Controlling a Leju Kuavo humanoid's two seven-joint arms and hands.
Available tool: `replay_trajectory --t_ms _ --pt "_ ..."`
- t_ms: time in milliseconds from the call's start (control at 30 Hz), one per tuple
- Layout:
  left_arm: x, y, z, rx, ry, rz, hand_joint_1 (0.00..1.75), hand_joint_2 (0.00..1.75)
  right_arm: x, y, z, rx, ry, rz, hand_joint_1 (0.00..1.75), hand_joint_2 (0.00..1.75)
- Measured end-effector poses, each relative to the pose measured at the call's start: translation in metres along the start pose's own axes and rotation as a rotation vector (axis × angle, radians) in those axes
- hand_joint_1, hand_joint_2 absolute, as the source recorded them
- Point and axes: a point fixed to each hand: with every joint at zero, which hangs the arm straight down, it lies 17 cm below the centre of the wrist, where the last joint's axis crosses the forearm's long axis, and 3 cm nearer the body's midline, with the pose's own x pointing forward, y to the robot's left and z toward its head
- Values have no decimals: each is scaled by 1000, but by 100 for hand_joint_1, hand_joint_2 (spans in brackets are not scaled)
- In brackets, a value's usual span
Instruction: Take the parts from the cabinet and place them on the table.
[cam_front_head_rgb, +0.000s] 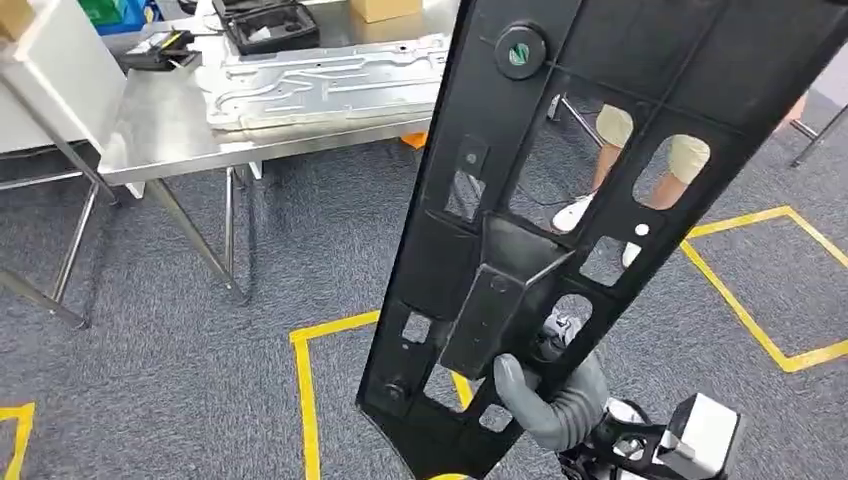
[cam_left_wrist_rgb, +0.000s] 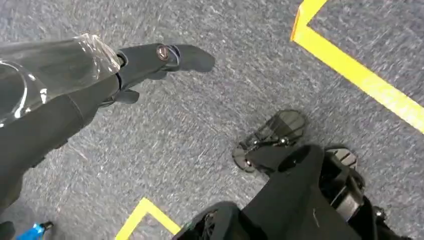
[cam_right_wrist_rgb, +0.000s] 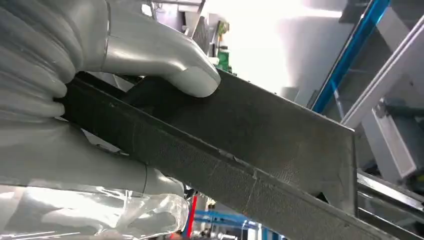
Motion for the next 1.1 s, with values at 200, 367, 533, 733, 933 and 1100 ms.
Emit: replay_trajectory --t_ms 200,367,533,733,933,1100 --pt "-12 -5 2 -8 40 3 0 175 -1 0 0 0 4 15 175 175" --pt "-11 -4 2 -8 40 5 0 175 -4 1 0 11 14 59 175 175" --pt "-10 -4 2 -6 36 6 0 175 -4 2 -1 14 15 62 175 175" --pt "-9 -4 2 -4 27 6 0 175 -4 3 -2 18 17 65 175 175" --pt "-8 -4 2 -4 24 6 0 175 -5 3 -2 17 17 66 175 175" --pt "-9 -5 2 -7 26 7 0 175 -4 3 -3 14 15 61 175 175"
